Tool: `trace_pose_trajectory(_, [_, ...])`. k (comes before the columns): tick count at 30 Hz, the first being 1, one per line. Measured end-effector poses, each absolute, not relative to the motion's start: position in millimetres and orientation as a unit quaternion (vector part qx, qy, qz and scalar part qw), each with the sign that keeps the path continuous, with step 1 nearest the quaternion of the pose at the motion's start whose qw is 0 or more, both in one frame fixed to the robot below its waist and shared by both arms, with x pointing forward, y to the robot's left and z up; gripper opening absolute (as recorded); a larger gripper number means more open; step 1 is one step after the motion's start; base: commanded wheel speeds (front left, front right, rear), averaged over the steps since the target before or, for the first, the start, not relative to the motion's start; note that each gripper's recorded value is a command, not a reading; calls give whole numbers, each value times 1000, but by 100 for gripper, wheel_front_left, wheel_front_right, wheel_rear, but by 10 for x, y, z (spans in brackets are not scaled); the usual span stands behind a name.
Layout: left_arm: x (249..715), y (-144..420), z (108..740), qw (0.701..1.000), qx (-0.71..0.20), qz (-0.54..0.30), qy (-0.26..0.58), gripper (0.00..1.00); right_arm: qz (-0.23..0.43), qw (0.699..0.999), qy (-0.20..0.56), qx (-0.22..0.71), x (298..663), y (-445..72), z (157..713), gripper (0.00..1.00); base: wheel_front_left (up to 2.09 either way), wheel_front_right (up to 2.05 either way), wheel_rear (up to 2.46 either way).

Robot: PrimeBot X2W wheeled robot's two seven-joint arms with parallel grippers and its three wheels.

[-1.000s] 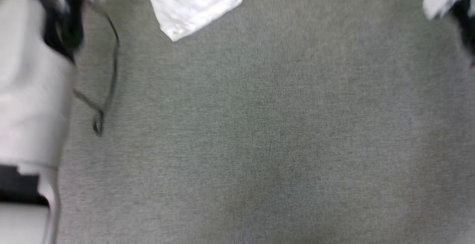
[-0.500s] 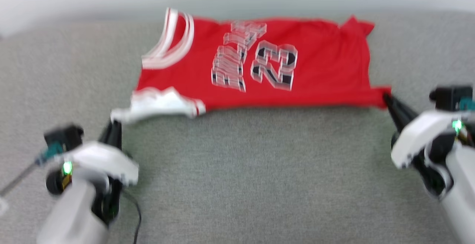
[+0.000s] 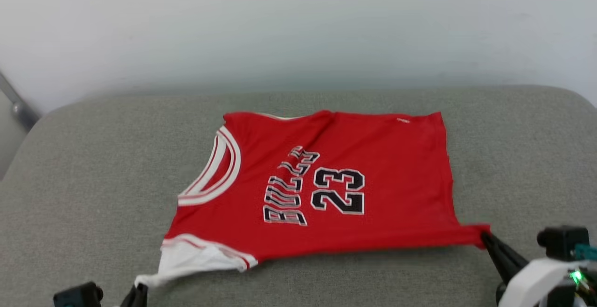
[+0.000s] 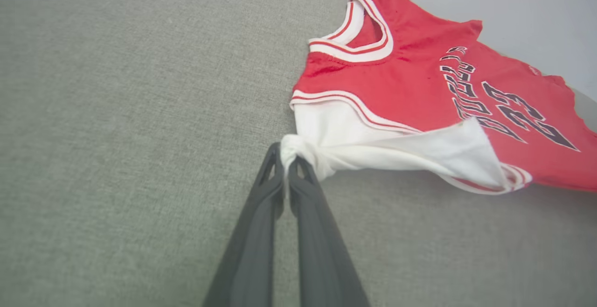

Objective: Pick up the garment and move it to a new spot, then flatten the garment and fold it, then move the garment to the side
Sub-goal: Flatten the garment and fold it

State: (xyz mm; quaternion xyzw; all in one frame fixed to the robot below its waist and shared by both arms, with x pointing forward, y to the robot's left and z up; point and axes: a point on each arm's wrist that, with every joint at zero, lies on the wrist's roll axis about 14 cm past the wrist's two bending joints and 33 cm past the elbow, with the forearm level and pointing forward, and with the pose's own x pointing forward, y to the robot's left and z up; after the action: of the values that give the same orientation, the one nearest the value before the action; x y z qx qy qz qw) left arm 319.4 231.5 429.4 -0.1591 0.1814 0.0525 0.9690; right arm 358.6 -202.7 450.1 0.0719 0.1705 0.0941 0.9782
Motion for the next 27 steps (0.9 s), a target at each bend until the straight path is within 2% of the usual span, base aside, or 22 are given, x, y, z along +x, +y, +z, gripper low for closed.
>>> trace_pose_trajectory(7, [2688, 2303, 4249, 952, -179, 76, 238, 0, 77, 969, 216, 98, 3119, -2004, 4314, 0, 0, 0, 0])
trace_pose_trajectory(12, [2617, 2240, 4373, 950, -184, 68, 243, 0, 62, 962, 244, 110, 2942, -2030, 4277, 0, 0, 0, 0])
trace_pose_trajectory(18, [2947, 2071, 4615, 961, -179, 27, 208, 0, 60, 963, 242, 106, 3076, -2032, 4386, 0, 0, 0, 0])
trace_pose_trajectory(27, [3729, 1872, 4713, 971, -171, -17, 169, 0, 66, 964, 237, 103, 3655, -2008, 4426, 0, 0, 0, 0])
